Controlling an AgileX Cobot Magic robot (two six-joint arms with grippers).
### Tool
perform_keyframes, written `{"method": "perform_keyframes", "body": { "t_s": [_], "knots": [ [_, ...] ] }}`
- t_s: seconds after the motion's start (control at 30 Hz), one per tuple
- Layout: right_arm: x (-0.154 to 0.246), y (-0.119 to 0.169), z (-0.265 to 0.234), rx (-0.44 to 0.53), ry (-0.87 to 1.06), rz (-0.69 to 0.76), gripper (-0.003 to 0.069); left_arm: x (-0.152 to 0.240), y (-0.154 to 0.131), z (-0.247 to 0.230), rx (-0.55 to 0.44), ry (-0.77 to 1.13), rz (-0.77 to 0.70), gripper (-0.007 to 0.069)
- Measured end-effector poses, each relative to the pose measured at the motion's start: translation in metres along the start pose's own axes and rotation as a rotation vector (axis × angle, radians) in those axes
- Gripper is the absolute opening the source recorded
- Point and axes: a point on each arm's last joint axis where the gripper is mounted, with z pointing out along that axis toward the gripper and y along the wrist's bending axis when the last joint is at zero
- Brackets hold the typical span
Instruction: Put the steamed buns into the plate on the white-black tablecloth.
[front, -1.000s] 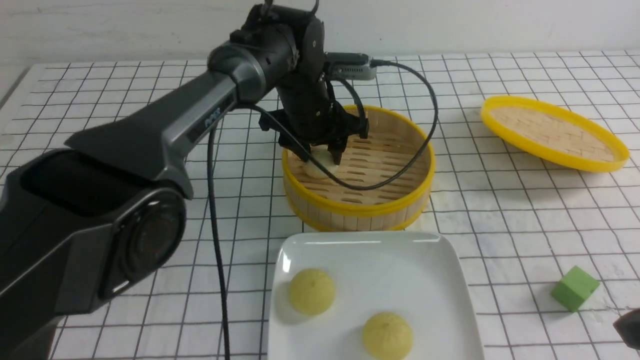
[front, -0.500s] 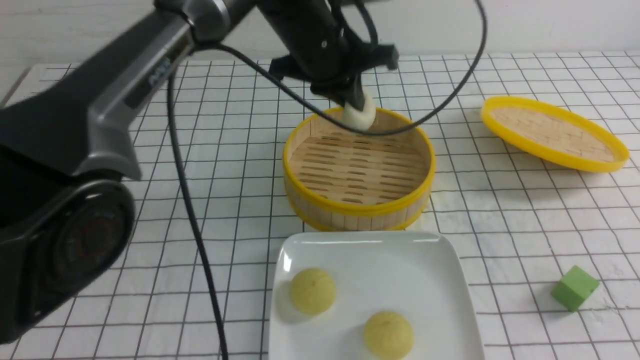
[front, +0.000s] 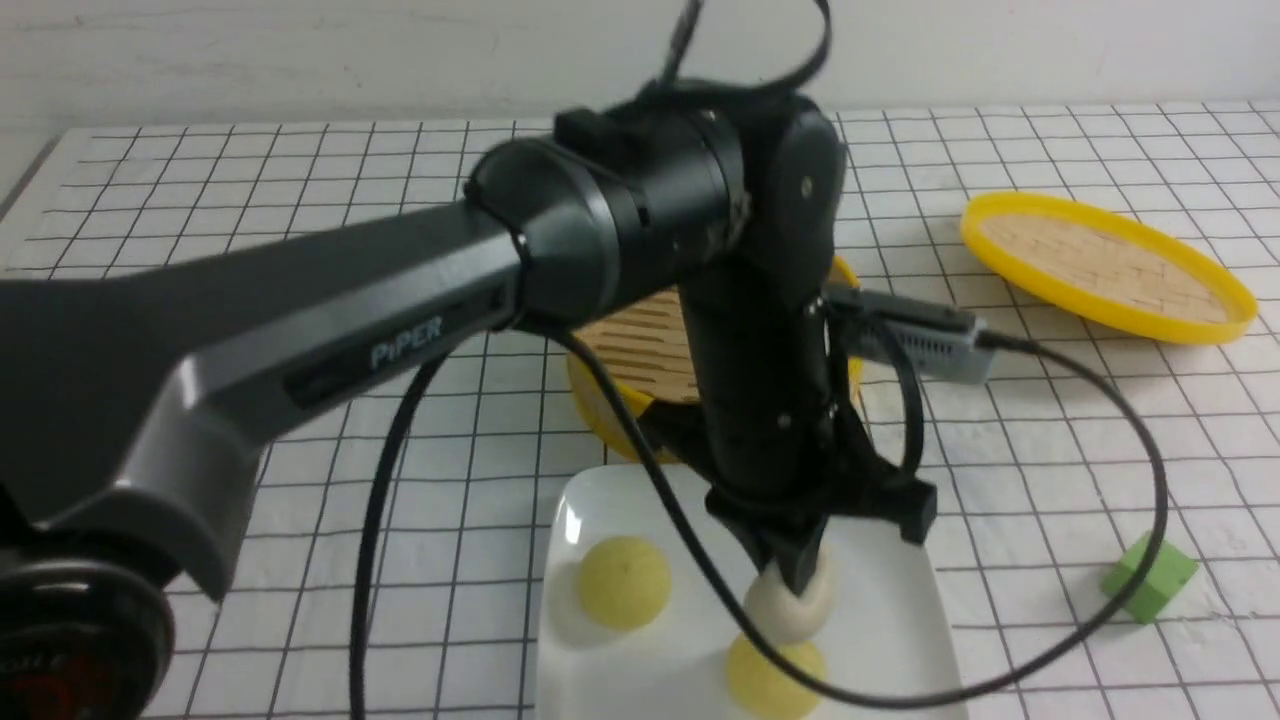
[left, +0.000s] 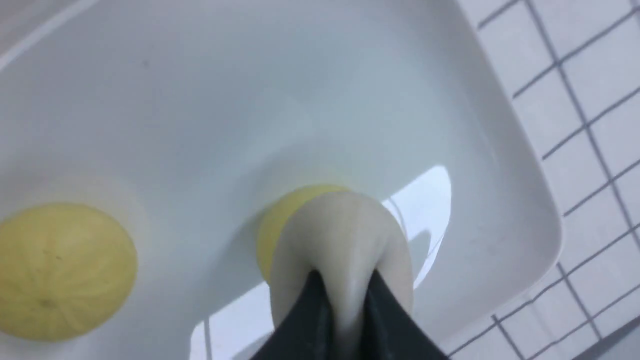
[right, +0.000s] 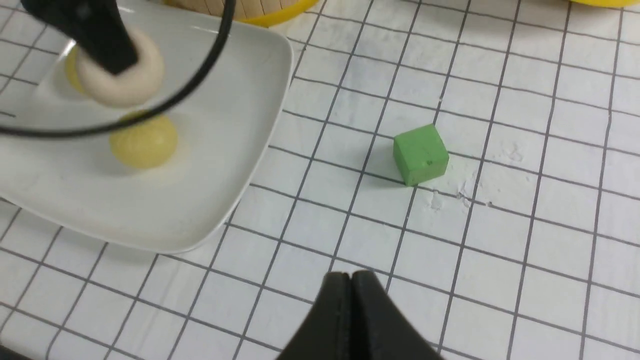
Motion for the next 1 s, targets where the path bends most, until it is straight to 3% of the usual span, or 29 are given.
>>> {"method": "perform_keyframes", "body": {
  "t_s": [0.27, 0.4, 0.53, 0.7, 0.77, 0.87, 1.0],
  "knots": [
    [0.013, -0.008, -0.029, -0.072, -0.135, 0.038, -0.0006, -0.003, 0.004, 0.016, -0.055, -0.067, -0.013, 0.0370],
    [0.020, -0.013, -0.049, -0.128, -0.223, 0.062, -0.0006, -0.007, 0.006, 0.020, -0.077, -0.094, -0.004, 0.0470],
    [0.030, -0.018, -0.061, -0.161, -0.285, 0.075, -0.0006, -0.008, 0.007, 0.017, -0.084, -0.111, 0.002, 0.0493],
    [0.047, -0.027, -0.072, -0.185, -0.371, 0.090, -0.0001, -0.005, 0.005, -0.004, -0.086, -0.159, -0.001, 0.0474],
    [0.052, -0.030, -0.064, -0.150, -0.370, 0.083, -0.0001, -0.001, 0.005, -0.022, -0.103, -0.207, 0.012, 0.0417],
    [0.050, -0.026, -0.039, -0.126, -0.377, 0.052, 0.0000, 0.004, 0.005, -0.044, -0.127, -0.256, 0.023, 0.0313],
    [0.043, -0.009, 0.006, -0.212, -0.522, 0.009, 0.0000, 0.016, 0.006, -0.077, -0.151, -0.327, 0.027, 0.0088]
  ]
}}
